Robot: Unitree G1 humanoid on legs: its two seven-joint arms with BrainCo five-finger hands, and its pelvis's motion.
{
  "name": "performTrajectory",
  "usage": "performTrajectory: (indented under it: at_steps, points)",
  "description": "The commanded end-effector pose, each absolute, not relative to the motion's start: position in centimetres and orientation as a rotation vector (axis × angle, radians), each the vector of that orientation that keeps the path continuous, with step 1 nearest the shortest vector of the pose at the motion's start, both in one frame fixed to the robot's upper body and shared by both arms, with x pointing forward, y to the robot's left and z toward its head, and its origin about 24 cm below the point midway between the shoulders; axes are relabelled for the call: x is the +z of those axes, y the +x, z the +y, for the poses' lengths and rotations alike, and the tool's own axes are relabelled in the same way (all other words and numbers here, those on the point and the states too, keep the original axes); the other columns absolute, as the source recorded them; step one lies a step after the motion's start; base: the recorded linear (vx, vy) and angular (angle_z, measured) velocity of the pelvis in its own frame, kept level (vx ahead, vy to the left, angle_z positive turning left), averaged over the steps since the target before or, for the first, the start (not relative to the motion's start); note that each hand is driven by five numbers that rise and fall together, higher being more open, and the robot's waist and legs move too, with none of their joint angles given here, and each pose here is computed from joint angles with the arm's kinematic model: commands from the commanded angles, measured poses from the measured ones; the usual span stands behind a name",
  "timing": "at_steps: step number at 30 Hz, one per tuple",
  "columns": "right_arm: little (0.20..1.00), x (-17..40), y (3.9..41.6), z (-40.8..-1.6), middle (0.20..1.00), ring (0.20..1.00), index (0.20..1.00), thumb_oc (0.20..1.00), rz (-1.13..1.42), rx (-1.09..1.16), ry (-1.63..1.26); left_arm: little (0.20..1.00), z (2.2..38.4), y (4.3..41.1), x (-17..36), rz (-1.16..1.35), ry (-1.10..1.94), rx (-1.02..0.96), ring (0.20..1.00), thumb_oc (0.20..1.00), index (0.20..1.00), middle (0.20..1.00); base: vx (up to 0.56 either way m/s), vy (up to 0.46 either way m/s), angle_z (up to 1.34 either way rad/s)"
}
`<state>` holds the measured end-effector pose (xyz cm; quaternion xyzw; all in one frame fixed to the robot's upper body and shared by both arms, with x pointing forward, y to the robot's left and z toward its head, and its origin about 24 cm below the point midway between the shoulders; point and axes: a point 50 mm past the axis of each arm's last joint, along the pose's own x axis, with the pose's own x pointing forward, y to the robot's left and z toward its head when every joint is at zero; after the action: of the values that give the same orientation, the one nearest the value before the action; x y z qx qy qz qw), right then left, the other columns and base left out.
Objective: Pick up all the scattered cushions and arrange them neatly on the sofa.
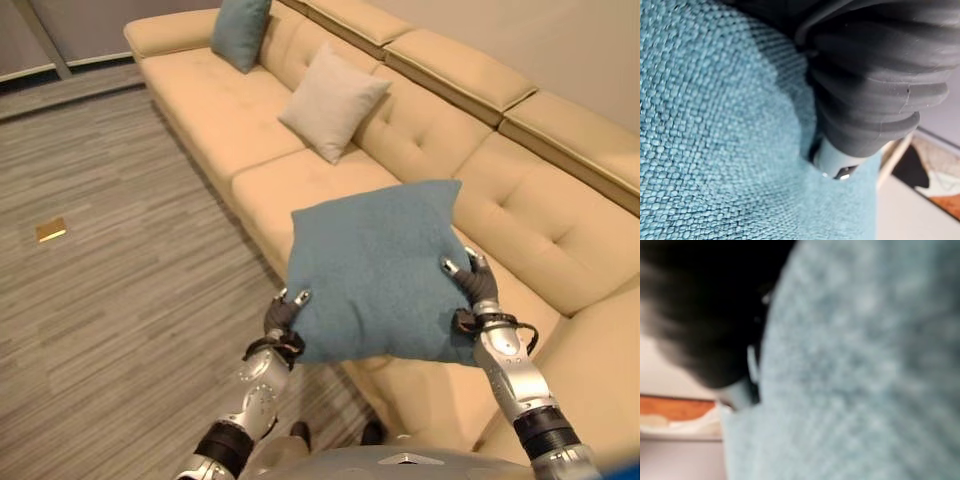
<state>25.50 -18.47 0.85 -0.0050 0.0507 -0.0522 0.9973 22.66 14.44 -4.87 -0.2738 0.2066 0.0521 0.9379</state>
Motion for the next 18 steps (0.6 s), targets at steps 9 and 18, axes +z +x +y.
performTrajectory:
  at_steps: [9,18]
  points:
    - [0.2,5.5,27.4,-16.1,0.2,0.2,0.2,0.2,-0.146,-0.007,0.07,0.2,10.0,25.5,0.6,0.167,-0.608,-0.167,0.2,0.2,0.2,0.2,0.15,0.221,-0.4]
    - [0.2,5.7,27.9,-15.6,0.2,0.2,0.2,0.2,-0.153,0.021,0.069,0.2,10.6,26.3,1.7,0.104,-0.587,-0.154,0.2,0.2,0.2,0.2,0.14,0.107,-0.47]
